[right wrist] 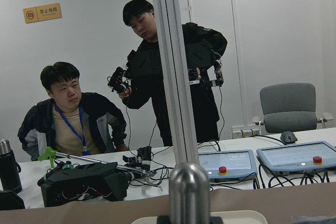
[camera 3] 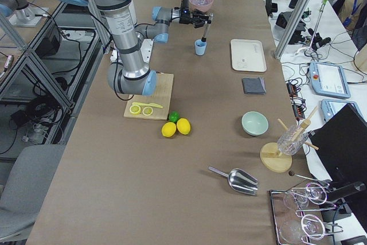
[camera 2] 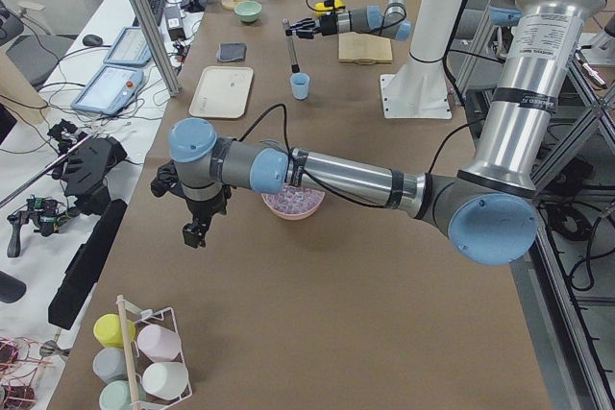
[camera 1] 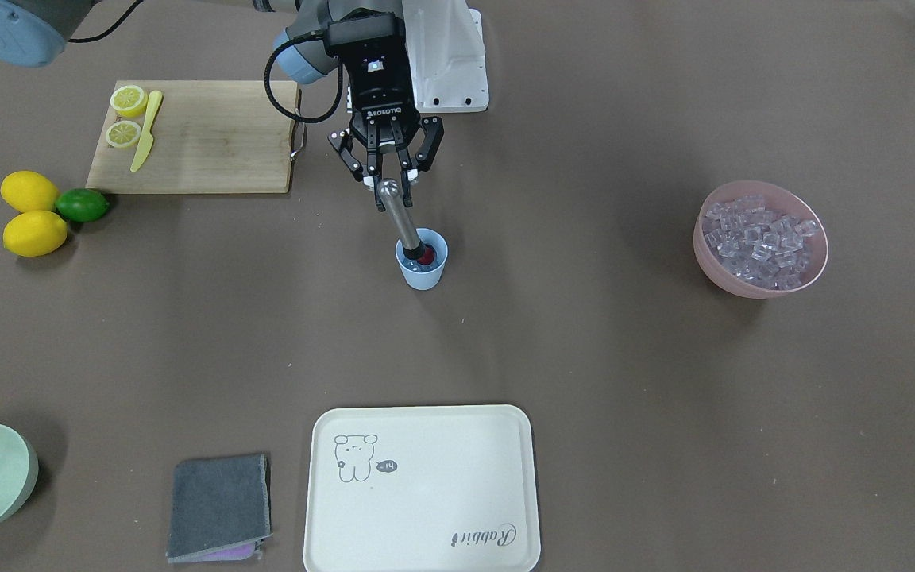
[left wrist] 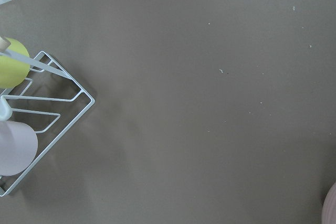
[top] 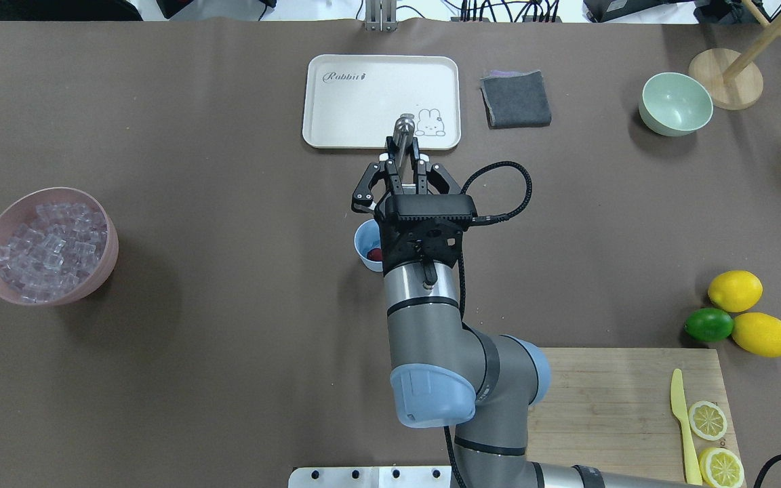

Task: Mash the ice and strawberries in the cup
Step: 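Lower the steel rod into the blue cup with the right gripper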

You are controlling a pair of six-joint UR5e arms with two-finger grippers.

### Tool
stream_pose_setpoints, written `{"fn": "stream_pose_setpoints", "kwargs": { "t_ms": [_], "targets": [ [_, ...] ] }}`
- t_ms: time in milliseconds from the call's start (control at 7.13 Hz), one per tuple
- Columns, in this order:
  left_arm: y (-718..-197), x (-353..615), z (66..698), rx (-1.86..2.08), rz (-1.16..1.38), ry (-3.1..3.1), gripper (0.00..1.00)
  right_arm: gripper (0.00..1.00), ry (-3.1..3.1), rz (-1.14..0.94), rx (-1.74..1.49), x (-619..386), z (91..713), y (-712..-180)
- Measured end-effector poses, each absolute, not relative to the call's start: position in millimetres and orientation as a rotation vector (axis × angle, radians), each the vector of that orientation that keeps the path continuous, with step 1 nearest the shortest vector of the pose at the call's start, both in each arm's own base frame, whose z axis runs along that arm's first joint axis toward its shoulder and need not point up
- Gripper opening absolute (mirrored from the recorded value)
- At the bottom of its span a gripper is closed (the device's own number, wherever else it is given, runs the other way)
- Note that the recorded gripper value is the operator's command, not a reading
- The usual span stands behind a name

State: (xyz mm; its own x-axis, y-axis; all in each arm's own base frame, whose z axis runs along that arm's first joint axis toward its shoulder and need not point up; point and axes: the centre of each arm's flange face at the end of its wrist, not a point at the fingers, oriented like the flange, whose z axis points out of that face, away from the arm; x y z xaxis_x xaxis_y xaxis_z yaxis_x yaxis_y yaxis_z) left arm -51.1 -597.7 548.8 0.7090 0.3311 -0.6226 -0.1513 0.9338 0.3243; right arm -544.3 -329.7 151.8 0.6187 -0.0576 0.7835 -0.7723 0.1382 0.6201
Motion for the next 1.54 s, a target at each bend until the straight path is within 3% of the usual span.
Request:
{"fn": "stream_pose_setpoints", "kwargs": {
  "t_ms": [1543],
  "targets": [
    [-580, -52, 573, 0.251, 0.266, 0.737, 0.97, 0.00, -0.750, 0.574, 1.356, -568, 163, -316]
  ]
}}
